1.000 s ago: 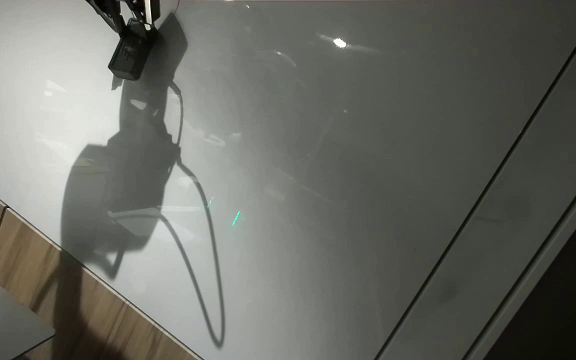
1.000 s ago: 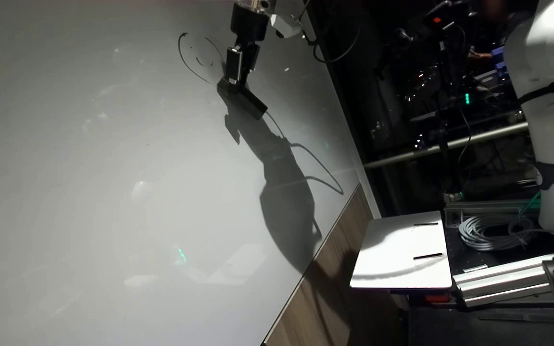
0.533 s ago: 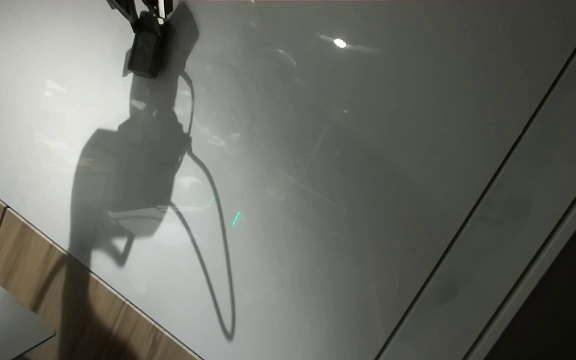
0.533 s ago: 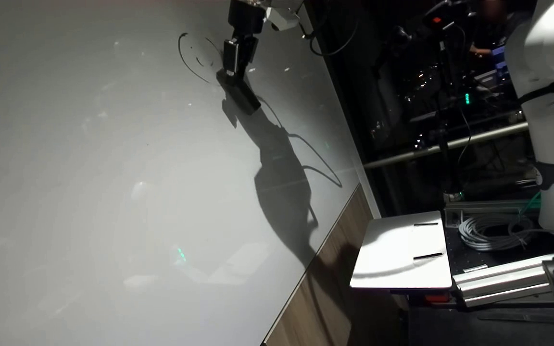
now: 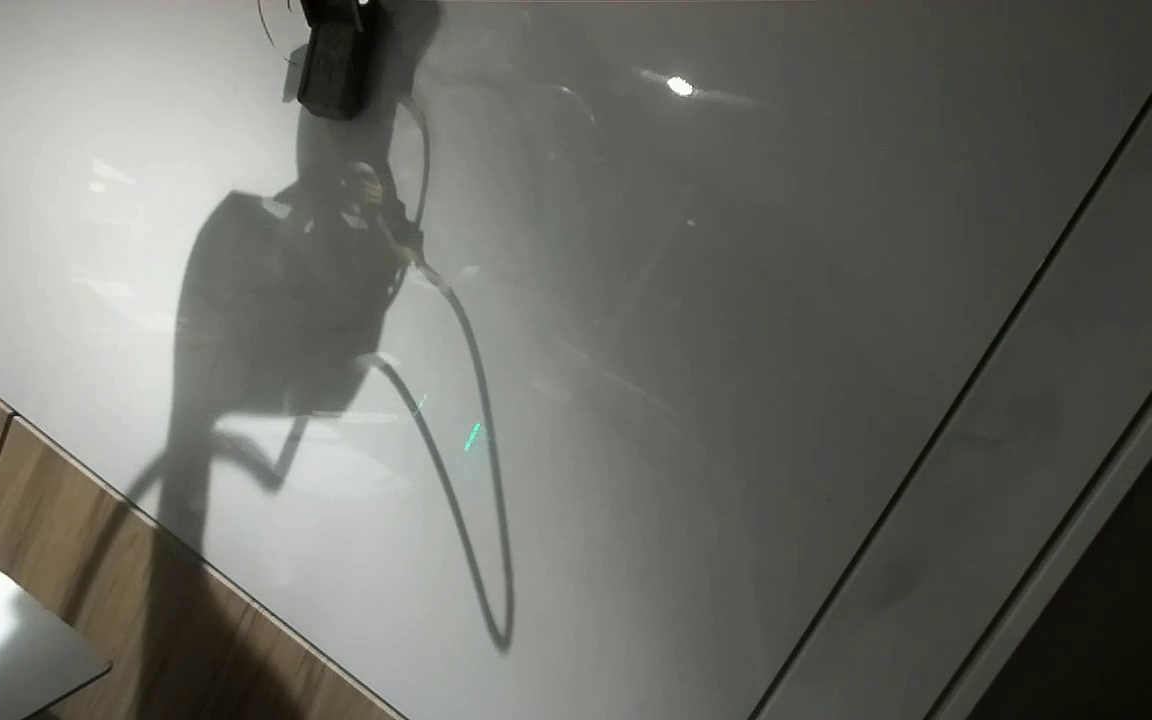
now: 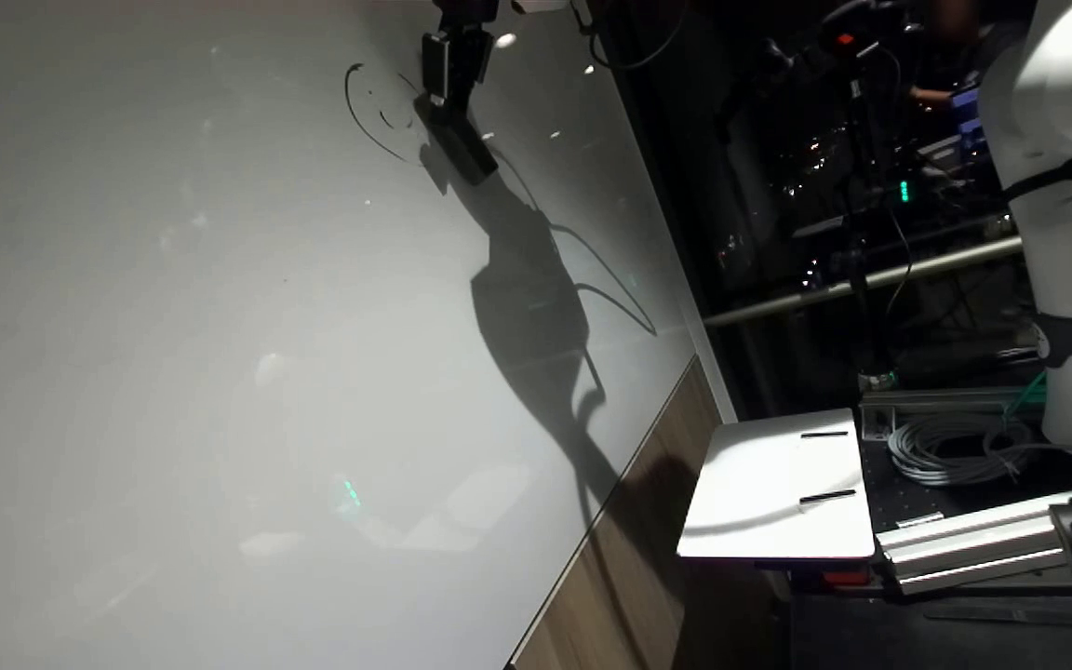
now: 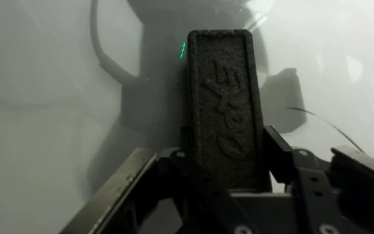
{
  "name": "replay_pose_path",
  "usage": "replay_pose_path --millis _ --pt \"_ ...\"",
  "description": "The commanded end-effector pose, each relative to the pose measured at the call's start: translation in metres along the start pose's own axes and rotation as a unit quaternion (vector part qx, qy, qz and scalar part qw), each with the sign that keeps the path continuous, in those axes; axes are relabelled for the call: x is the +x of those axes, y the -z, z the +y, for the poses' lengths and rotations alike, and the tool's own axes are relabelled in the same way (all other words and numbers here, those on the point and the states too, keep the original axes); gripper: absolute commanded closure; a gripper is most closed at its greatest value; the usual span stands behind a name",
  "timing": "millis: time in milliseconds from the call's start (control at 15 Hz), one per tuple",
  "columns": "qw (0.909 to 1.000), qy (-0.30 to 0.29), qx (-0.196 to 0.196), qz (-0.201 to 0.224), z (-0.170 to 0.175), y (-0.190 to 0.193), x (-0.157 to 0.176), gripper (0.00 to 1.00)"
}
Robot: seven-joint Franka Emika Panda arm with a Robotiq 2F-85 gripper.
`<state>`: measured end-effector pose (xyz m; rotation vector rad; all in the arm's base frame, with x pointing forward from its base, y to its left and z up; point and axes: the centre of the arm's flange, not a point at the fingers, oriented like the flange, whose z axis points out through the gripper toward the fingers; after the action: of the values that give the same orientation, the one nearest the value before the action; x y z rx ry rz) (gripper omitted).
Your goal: Erase the drawing on the white board
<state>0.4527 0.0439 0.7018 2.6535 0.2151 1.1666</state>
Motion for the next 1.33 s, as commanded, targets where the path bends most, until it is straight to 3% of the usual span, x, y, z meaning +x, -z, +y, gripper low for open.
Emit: replay_pose_path --millis 0,267,467,800,1267 --pt "0.9992 -0.001 -0.005 0.039 0.001 0.020 0.049 0.70" --pt "0.9974 0.004 0.011 0.070 -0.032 0.075 0.062 0.70" --pt "0.9955 0.017 0.030 0.088 -0.074 0.091 0.060 0.70" --pt "0.9953 0.032 0.052 0.075 -0.117 0.070 0.043 0.70" --pt "0.9974 0.044 0.023 0.051 -0.098 -0.001 0.036 0.70"
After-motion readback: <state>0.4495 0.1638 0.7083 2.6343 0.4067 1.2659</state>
